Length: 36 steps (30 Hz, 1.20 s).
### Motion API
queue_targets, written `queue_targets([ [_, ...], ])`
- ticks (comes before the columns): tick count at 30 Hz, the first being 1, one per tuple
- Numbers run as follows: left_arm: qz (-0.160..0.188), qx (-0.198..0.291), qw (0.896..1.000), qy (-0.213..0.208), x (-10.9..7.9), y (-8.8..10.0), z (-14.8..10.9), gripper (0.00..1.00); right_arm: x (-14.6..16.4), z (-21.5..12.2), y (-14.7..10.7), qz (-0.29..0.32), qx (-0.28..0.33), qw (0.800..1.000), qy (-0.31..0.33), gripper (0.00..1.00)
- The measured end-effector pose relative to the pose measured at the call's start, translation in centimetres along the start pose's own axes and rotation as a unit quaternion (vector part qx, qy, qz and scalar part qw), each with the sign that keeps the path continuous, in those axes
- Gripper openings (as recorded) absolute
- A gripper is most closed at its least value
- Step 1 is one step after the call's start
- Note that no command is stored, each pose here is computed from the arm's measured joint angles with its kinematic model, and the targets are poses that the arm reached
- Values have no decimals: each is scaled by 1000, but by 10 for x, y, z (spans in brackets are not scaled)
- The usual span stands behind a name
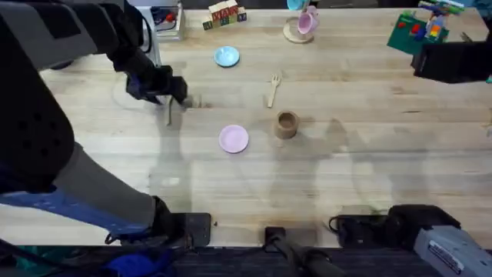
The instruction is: Pick up a utensil and set it on the pink plate, then put the other utensil in the container.
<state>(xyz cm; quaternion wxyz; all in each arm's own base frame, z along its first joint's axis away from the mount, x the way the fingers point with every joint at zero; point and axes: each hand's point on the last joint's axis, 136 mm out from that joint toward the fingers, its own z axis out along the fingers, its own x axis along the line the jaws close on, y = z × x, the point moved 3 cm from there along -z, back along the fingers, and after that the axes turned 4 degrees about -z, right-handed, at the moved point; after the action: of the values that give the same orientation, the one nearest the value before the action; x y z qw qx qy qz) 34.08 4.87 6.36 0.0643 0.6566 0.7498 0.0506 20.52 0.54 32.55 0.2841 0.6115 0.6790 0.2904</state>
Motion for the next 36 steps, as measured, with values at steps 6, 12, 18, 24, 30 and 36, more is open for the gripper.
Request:
queue_targets([
  [6, 3, -1, 1000, -4, -2, 0, -1, 55, 0, 0, 0, 0, 0, 1000, 0, 996],
  [12, 3, 3, 1000, -4, -2, -2, -2, 54, 0, 0, 0, 0, 0, 1000, 0, 996],
  [18, 4, 31, 1000, 0, -1, -16, -10, 48, 0, 0, 0, 0, 0, 1000, 0, 995],
  [24, 10, -2, 1000, 1, -6, -20, -53, 44, 0, 0, 0, 0, 0, 1000, 0, 995],
  [30, 40, -50, 998, -8, -29, -25, -95, 40, 0, 0, 0, 0, 0, 1000, 0, 995],
  [36, 74, -26, 997, -21, -61, -48, -111, 40, 0, 0, 0, 0, 0, 1000, 0, 996],
])
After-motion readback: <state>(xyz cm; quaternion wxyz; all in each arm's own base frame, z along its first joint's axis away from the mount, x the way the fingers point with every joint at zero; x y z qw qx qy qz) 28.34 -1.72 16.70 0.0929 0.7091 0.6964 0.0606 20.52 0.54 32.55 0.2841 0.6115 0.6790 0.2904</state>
